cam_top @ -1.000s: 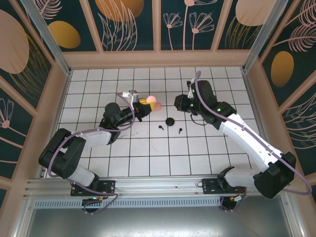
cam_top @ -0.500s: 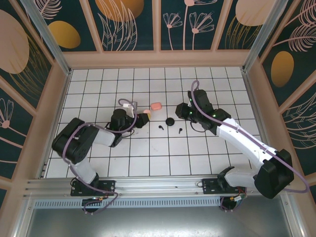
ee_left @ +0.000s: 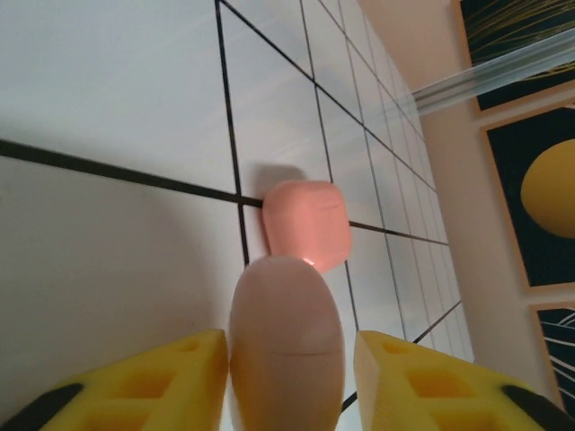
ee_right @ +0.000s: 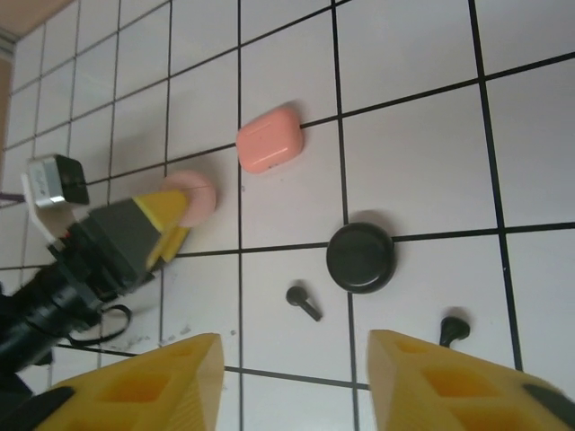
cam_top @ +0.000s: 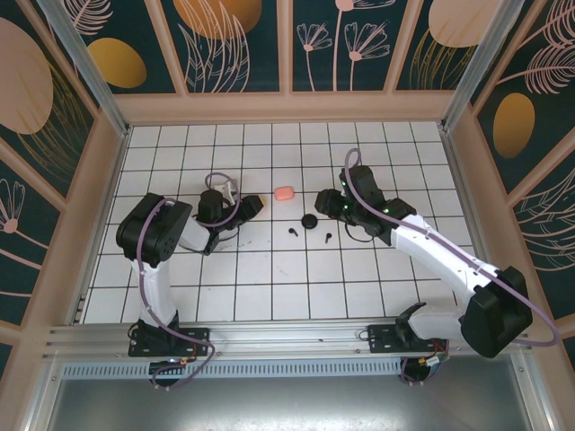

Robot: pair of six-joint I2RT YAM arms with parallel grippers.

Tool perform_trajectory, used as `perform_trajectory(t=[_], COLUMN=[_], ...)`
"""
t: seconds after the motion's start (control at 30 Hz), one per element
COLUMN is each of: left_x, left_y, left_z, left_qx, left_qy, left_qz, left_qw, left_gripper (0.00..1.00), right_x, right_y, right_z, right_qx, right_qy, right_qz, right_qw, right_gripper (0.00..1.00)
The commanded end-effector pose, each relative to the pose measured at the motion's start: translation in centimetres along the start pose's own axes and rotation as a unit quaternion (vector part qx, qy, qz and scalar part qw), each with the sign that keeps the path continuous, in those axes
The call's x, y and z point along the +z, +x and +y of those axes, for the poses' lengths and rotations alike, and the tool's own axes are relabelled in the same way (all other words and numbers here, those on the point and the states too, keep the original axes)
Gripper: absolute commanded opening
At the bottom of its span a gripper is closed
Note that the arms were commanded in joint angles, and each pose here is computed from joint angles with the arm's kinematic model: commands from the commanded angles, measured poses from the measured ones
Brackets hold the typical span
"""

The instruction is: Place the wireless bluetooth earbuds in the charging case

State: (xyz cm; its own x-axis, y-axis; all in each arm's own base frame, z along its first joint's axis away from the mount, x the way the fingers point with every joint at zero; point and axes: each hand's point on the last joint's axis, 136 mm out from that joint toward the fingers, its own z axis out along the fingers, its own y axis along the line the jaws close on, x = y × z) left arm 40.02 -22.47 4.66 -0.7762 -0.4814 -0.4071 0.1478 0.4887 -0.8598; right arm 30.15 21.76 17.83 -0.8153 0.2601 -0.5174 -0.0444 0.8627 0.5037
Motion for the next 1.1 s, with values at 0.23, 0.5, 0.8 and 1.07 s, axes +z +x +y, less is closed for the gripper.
perform_trajectory(t=[0.23, 0.5, 0.8, 1.07], left_x=[-2.6, -5.6, -9.7, -13.2], left_y=[-3.5, -7.5, -12.5, -14.7], left_z=[0.8, -3.7, -10.9, -13.8], left_qx=[0.004, 0.113, 0.209, 0.217], left_qy=[-0.016, -0.058, -0.065, -0.068], left_qz=[-0.038, -0.077, -0.158, -0.237], left_qw=[0.999, 0.989, 0.963, 0.944], left_gripper=[0.74, 0.76, 0.77, 0.99], right_x=[2.1, 4.7, 9.2, 12.6], right_y=[0.7, 1.1, 3.1, 3.4], right_z=[-1.7, -2.7, -4.7, -4.0], right_qx=[-0.016, -0.081, -0.142, -0.153], right_qy=[0.055, 0.101, 0.154, 0.160], right_qz=[0.018, 0.061, 0.137, 0.160], right_qw=[0.998, 0.990, 0.968, 0.962], right_gripper=[0.64, 0.67, 0.69, 0.70])
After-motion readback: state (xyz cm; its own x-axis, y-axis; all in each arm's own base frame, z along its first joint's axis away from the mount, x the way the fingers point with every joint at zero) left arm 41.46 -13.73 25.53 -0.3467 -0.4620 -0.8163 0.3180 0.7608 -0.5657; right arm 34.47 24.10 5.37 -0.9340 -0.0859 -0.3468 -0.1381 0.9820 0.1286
